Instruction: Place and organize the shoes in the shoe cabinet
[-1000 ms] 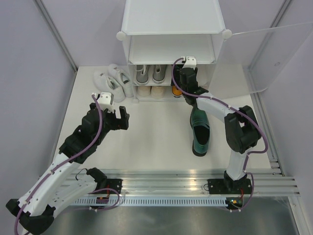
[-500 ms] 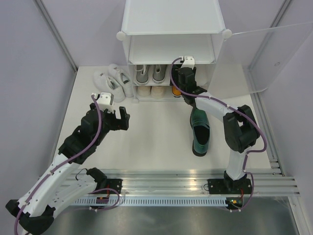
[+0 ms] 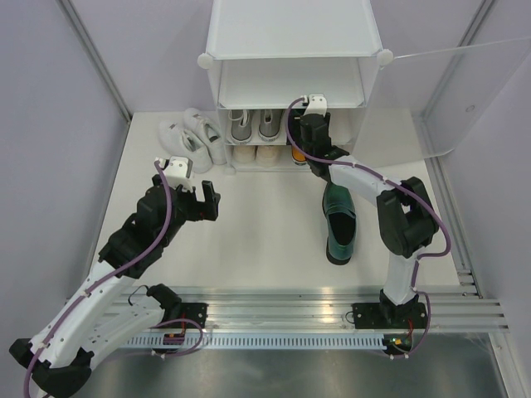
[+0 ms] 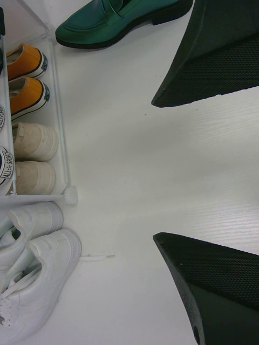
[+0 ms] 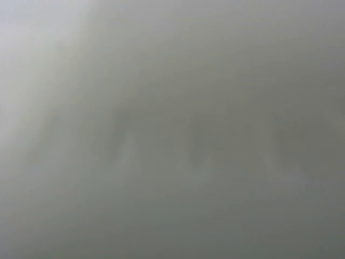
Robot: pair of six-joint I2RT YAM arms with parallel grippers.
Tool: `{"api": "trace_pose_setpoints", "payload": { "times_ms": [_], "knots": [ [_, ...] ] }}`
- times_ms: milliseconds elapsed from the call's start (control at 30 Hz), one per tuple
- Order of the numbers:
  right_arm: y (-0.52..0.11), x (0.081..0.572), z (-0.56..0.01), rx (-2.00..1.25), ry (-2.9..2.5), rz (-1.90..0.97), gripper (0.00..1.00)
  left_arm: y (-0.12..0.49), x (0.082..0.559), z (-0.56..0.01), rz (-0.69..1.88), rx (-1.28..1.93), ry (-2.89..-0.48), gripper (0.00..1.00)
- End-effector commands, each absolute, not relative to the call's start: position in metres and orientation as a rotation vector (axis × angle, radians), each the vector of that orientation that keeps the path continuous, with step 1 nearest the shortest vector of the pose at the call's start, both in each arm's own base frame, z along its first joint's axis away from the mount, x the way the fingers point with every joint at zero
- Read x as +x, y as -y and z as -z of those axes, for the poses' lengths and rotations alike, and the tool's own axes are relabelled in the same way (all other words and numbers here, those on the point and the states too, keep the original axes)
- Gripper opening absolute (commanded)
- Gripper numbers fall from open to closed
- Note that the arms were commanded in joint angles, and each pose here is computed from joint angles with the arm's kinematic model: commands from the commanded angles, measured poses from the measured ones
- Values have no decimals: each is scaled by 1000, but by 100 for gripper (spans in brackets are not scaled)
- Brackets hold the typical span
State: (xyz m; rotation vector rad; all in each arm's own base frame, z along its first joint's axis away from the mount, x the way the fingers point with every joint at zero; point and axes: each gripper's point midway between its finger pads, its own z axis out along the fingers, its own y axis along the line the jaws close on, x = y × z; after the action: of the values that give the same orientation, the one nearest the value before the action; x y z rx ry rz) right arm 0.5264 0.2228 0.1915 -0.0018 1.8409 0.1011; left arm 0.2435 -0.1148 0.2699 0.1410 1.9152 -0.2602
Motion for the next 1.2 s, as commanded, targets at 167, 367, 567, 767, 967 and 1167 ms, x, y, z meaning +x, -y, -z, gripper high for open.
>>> {"api": "trace_pose_setpoints", "payload": {
  "times_ms": [167, 367, 567, 767, 967, 1167],
  "knots": [
    [-284, 532, -235, -161, -1695, -326, 1, 117, 244, -278, 269, 175, -1882, 99],
    [-288, 532, -238, -191, -1680, -333, 1, 117, 244, -278, 270, 174, -1882, 99],
    [-295, 531, -241, -213, -1665, -360, 1, 118, 244, -278, 272, 176, -1884, 100],
    [-301, 530, -242, -241, -1653, -391, 1, 117, 243, -279, 272, 177, -1881, 100],
    [-302, 531, -240, -249, -1655, -389, 1, 118, 244, -278, 273, 178, -1882, 99],
    [-291, 533, -229, -211, -1696, -328, 13, 119, 244, -277, 276, 182, -1886, 99]
  ]
}}
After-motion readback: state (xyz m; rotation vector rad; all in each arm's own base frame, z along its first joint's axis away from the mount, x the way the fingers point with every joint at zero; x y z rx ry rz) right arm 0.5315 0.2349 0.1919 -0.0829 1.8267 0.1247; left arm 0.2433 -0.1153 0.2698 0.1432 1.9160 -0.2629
